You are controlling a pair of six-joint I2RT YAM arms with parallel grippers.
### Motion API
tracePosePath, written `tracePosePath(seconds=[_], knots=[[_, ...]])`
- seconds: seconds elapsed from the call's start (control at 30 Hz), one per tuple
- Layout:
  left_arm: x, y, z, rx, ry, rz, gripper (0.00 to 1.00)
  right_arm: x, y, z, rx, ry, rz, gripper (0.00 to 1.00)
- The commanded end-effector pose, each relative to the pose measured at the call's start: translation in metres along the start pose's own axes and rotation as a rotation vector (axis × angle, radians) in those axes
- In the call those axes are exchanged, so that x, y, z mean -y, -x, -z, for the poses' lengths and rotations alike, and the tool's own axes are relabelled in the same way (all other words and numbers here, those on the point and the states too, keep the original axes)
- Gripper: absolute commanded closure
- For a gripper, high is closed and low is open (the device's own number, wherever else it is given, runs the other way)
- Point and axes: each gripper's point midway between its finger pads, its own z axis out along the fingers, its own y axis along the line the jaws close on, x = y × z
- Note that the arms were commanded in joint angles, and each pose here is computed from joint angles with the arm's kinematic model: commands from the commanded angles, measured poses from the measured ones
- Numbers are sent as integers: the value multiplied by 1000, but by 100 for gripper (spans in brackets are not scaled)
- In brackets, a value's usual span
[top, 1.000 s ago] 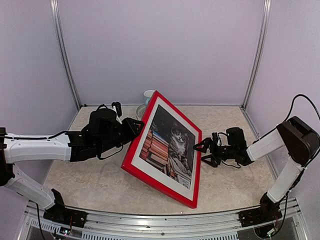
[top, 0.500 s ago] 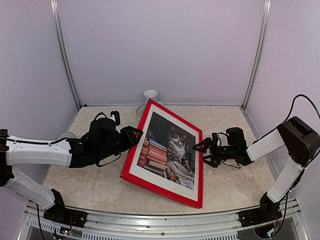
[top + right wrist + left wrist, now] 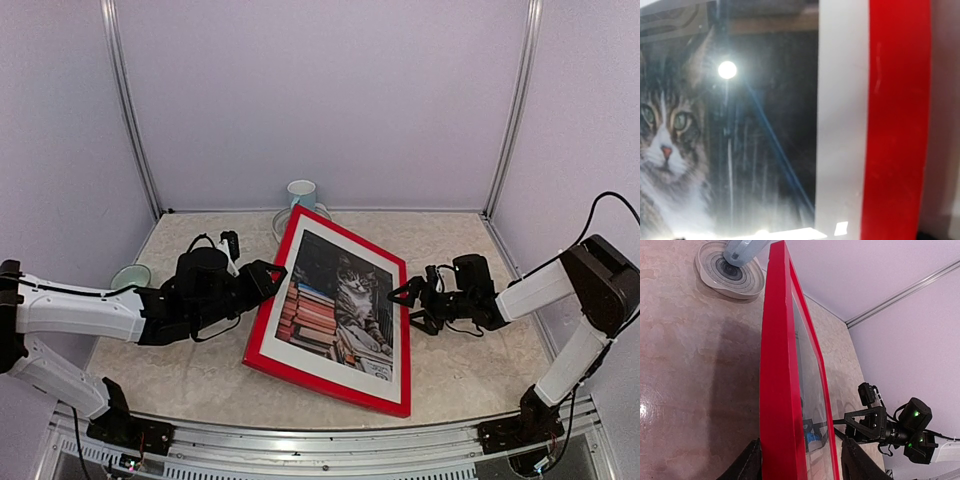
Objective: Put the photo into the frame
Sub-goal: Turn over the photo frame.
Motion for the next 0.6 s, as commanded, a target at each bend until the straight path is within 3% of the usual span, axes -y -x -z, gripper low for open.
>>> tracePosePath(seconds=[0.0,0.57], knots=[[26,4,2,8,-112,32,48,-6,-5,2,-20,-4,22,1],[-22,-30,1,-87,27,3,43,-4,1,7,-3,-62,51,1]])
